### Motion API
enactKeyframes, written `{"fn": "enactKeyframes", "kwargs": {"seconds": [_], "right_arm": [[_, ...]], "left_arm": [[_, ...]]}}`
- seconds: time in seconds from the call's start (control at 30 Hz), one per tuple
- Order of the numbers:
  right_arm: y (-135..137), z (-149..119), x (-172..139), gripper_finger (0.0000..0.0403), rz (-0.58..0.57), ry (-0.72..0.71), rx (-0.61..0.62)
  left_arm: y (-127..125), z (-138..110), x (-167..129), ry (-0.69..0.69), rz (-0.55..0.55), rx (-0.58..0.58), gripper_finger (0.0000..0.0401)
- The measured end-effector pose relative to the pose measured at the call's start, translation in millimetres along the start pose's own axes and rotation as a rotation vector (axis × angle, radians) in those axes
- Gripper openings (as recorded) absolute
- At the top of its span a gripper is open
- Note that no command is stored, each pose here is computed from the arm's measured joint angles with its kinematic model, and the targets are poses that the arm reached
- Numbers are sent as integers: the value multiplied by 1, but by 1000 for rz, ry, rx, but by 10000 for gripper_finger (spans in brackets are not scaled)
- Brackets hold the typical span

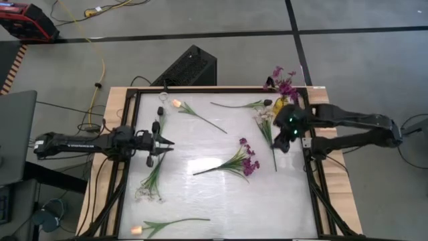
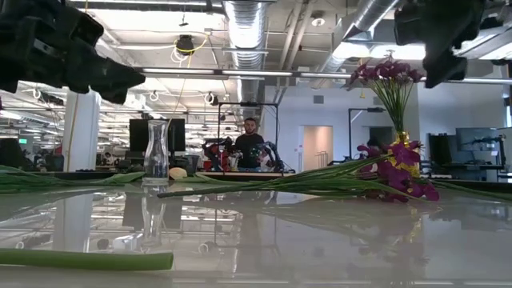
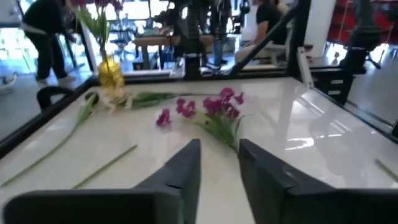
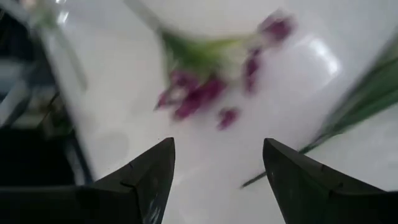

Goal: Sort flowers into vase by color
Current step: Put the violet flower into the yellow vase

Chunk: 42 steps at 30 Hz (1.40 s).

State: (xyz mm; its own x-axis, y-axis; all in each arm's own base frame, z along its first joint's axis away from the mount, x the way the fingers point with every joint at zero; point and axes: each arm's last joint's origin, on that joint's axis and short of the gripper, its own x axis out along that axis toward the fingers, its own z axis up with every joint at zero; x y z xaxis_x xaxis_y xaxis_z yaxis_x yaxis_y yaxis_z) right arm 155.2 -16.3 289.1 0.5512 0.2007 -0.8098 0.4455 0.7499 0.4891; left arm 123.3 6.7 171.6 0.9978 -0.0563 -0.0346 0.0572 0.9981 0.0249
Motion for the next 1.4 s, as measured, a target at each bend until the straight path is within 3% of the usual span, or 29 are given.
{"fn": "enactKeyframes", "kwargs": {"seconds": [0.2, 0.37, 0.67, 1.03, 1.23, 1.4], "right_arm": [[34, -7, 26, 269, 90, 93, -51], [58, -9, 47, 269, 153, 110, -143], [73, -10, 87, 269, 126, 178, -184], [79, -20, 107, 269, 91, 247, -214], [80, -20, 108, 269, 88, 251, -219], [79, -21, 108, 269, 84, 253, -233]], "left_arm": [[-13, 9, 5, -89, -44, -52, 187], [-23, 5, 19, -54, -55, -66, 220], [-41, 18, 92, 180, -60, 65, 220], [-51, -20, 185, 457, -77, 161, 220], [-41, -47, 212, 594, -33, 100, 219], [-36, -61, 220, 647, -72, -1, 219]]}}
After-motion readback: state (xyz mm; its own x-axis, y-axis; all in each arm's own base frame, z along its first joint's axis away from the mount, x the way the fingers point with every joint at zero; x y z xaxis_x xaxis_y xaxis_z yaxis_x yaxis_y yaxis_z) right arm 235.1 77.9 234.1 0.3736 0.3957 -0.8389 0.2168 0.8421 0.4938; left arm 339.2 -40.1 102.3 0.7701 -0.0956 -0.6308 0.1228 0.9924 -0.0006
